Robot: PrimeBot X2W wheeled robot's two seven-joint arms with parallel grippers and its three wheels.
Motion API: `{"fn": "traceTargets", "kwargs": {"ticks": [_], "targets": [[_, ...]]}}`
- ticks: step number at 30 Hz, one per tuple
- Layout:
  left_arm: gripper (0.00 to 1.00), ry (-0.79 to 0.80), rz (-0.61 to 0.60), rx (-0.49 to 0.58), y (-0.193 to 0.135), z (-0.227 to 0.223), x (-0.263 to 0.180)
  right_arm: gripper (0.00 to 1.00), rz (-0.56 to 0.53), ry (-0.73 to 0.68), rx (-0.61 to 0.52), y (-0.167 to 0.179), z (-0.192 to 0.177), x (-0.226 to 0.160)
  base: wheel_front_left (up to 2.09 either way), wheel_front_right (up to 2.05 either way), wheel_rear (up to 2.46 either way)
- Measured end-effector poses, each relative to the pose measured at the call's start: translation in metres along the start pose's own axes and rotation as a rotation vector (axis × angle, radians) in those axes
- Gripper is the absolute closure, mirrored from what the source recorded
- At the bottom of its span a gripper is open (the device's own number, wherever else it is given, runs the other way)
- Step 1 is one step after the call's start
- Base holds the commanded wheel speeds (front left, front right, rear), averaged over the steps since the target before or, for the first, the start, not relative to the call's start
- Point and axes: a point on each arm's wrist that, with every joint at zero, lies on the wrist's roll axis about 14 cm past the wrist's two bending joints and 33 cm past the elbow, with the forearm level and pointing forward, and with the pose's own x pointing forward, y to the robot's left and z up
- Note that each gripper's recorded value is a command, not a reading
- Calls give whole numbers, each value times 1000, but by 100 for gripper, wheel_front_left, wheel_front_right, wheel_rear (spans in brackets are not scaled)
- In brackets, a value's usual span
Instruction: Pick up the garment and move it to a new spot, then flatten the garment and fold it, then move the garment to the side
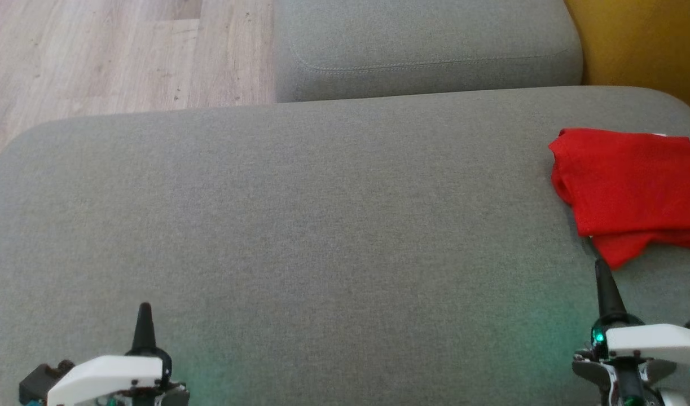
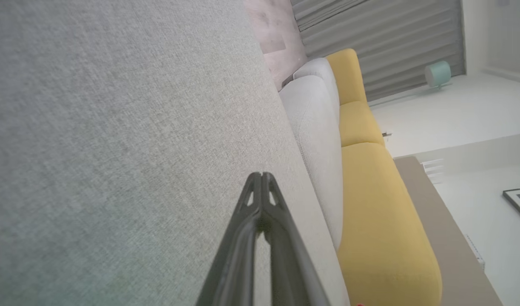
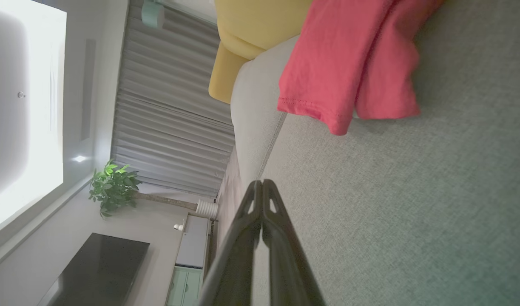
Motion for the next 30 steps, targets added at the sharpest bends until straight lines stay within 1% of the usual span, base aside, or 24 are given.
{"fn": "traceTargets", "kwargs": {"ticks": [7, 23, 30], "targets": [[100, -15, -46, -72, -11, 6, 5, 100, 16, -12, 80, 5, 4, 4, 0, 0, 0], [100, -45, -113, -229, -22, 19, 10, 100, 27, -37, 261, 7, 12, 8, 0, 0, 0], [100, -60, -146, -299, -27, 25, 12, 100, 59, -45, 342, 16, 18, 14, 0, 0, 0]]}}
